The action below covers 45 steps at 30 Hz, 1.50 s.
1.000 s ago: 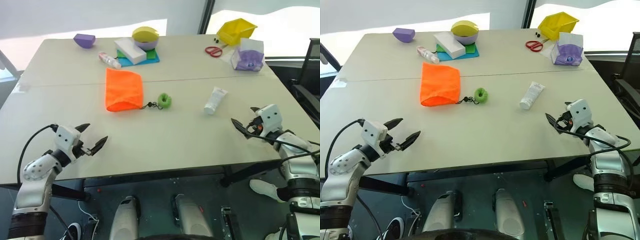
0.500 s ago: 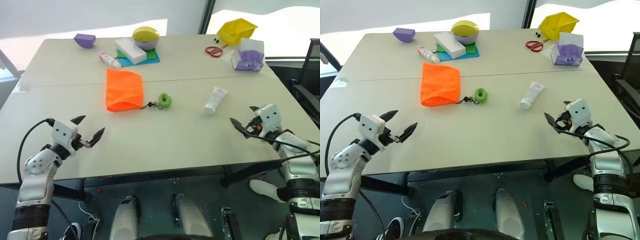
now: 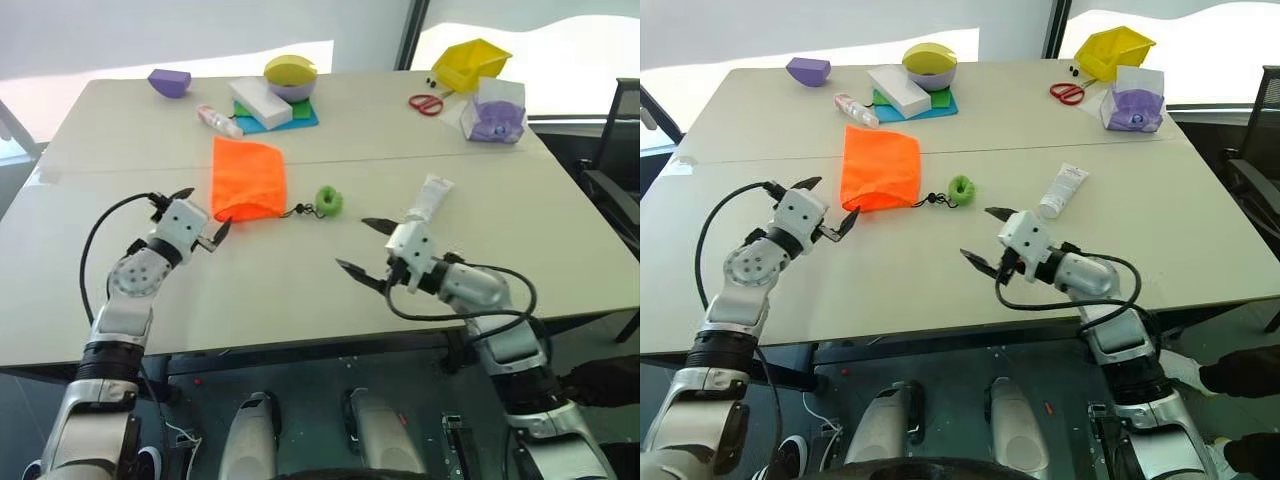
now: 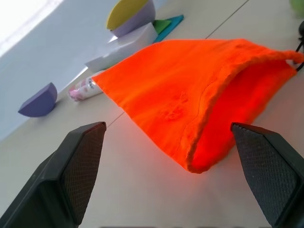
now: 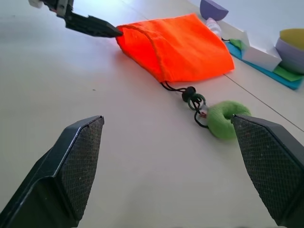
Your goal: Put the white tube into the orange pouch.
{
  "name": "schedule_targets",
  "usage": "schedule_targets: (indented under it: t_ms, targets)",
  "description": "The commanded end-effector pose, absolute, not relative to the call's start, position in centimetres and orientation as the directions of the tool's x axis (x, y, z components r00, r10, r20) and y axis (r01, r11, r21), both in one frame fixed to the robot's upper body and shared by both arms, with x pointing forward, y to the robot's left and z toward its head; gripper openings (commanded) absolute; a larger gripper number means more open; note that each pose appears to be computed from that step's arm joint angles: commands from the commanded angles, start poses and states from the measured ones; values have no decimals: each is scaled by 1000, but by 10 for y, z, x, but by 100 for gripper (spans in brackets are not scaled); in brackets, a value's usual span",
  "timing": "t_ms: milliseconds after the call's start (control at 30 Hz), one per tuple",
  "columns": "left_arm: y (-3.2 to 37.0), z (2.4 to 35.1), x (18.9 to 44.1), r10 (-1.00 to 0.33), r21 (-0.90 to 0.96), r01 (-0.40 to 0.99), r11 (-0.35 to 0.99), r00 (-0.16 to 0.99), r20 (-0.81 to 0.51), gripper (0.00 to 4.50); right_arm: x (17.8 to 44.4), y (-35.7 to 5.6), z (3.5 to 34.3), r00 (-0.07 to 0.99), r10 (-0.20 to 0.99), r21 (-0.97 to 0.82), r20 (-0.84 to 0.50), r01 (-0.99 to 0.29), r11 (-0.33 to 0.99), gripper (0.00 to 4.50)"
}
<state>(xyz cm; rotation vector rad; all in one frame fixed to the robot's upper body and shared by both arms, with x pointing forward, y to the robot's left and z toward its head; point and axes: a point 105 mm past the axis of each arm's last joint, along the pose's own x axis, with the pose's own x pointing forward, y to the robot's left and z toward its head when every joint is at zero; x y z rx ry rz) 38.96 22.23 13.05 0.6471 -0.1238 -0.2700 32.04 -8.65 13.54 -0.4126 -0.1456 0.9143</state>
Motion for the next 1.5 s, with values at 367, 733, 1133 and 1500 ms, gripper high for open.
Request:
schedule_targets:
  t_ms: [367, 733, 1133, 1500]
  targets:
    - [206, 141, 428, -200, 609, 98, 787, 974, 102, 399, 323, -82, 146, 620, 784, -457, -27, -705, 542, 450]
    - [201, 131, 418, -253, 597, 165, 785, 965, 65, 9, 323, -83, 144, 628, 778, -455, -26, -700, 550, 450]
    - [205, 134, 380, -253, 622, 186, 760, 967, 20, 9, 378, -156, 157, 885, 465, -473, -26, -421, 774, 450]
    - [197, 129, 367, -218, 604, 163, 780, 976, 18, 9, 399, -213, 156, 989, -1, -256, -151, -38, 966, 450]
